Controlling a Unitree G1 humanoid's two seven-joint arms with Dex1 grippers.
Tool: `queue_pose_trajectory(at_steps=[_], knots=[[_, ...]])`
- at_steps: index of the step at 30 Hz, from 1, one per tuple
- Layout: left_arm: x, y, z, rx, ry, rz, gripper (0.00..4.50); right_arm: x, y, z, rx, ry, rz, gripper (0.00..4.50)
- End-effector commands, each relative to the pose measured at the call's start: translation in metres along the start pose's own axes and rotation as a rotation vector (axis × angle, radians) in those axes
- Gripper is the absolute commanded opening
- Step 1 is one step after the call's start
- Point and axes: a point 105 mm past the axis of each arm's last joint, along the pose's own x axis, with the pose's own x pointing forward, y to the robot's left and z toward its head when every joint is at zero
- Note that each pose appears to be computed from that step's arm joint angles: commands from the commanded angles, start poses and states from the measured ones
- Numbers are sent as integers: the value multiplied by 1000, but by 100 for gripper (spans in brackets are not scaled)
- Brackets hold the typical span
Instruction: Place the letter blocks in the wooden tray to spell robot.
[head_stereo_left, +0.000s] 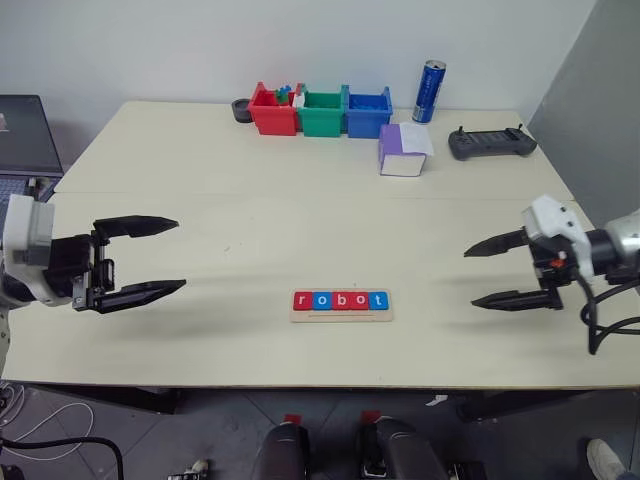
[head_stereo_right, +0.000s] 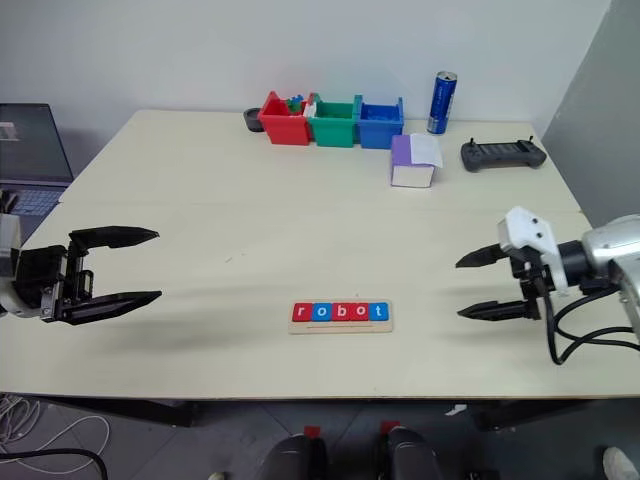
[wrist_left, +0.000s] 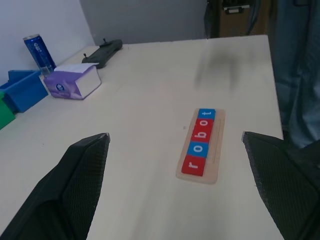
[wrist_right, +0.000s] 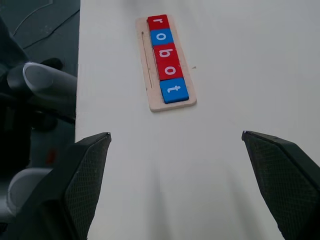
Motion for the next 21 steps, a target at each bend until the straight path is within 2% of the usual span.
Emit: queue_pose_trajectory(at_steps=[1, 9, 17, 21], knots=[[-3, 7, 26, 18, -46, 46, 450, -7, 3, 16, -34, -43, 10, 447], [7, 4, 9, 45, 24, 76, 450, -8, -10, 28, -95, -50, -43, 447], [18, -2, 17, 52, 0, 77, 450, -5, -8, 29, -103, -48, -22, 447], [17, -6, 13, 19, 43, 48, 450, -4, -8, 29, -102, -45, -13, 447]])
